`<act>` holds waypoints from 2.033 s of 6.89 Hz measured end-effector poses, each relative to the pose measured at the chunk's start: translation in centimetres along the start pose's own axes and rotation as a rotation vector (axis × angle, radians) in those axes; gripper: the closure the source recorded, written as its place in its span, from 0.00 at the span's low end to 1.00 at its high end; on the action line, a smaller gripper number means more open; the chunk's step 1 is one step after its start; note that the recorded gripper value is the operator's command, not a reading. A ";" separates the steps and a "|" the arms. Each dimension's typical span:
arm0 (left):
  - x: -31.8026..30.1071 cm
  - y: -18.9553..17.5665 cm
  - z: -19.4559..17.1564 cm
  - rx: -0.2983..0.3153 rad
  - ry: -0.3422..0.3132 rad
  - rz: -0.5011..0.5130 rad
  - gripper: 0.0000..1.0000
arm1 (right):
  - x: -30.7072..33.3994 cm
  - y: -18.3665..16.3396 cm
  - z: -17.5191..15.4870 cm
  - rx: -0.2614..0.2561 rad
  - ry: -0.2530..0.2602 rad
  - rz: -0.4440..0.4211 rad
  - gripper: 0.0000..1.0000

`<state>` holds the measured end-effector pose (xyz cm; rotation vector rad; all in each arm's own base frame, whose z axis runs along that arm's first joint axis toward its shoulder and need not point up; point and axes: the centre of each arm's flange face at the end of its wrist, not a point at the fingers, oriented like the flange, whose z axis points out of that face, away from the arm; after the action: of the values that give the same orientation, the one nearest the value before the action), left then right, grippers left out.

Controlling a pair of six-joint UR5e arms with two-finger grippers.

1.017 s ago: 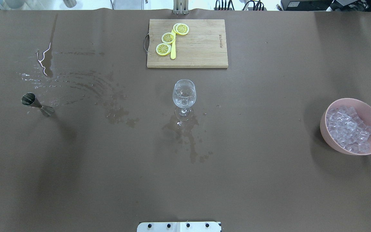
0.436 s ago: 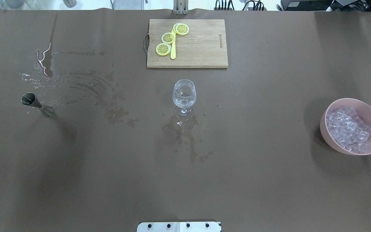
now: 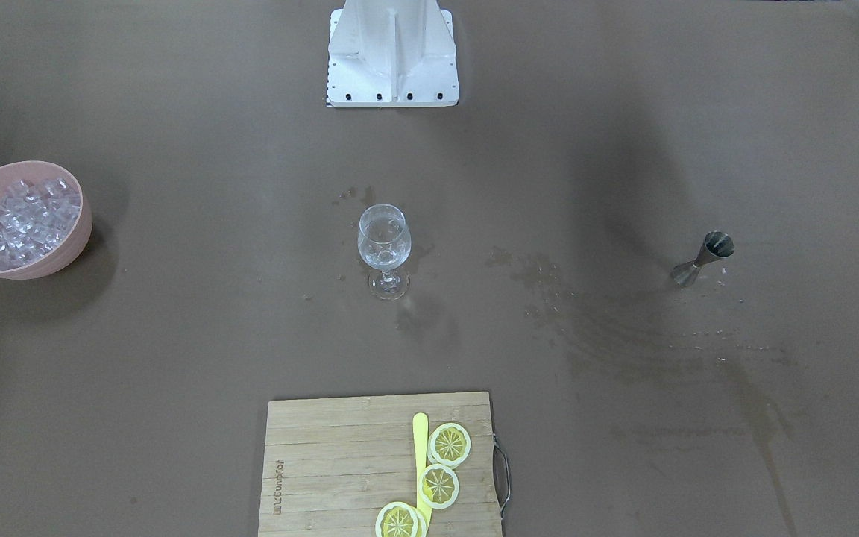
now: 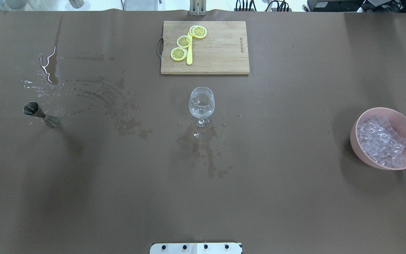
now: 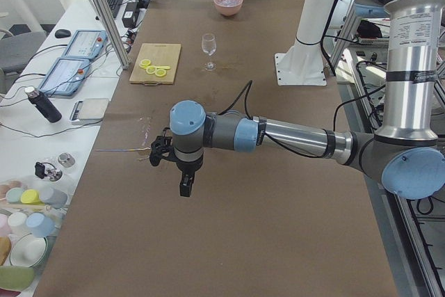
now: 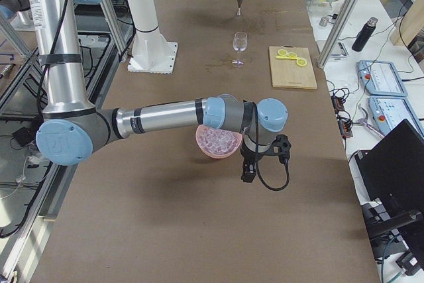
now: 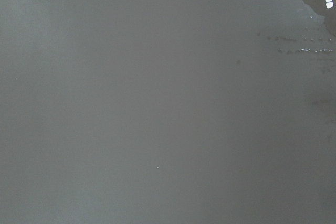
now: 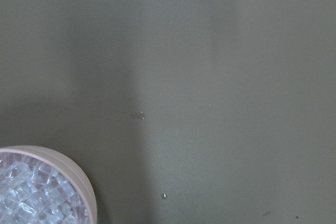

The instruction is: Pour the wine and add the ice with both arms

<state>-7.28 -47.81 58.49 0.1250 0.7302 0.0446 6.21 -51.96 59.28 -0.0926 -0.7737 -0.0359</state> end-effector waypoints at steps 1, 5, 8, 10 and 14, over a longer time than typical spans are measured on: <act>-0.4 0.3 0.2 -0.004 -0.024 -0.005 0.01 | -0.1 -0.1 0.0 0.000 0.000 0.000 0.00; 5.1 -1.9 -3.2 0.068 -0.006 -0.109 0.01 | -2.0 -0.9 -1.2 0.023 0.013 -0.035 0.00; 17.5 -1.2 -5.4 0.125 0.010 -0.156 0.01 | -2.2 -0.7 -0.7 0.016 0.009 -0.038 0.00; 25.7 0.4 -4.8 0.168 0.039 -0.215 0.02 | -2.3 -0.7 -0.5 0.014 0.008 -0.040 0.00; 24.8 7.8 -2.1 0.394 0.134 -0.199 0.02 | -2.4 -0.7 -0.4 0.012 0.003 -0.041 0.00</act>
<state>9.79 -37.83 41.50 0.4272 0.8765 -0.2850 4.75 -52.71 57.36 -0.0654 -0.7729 -0.0702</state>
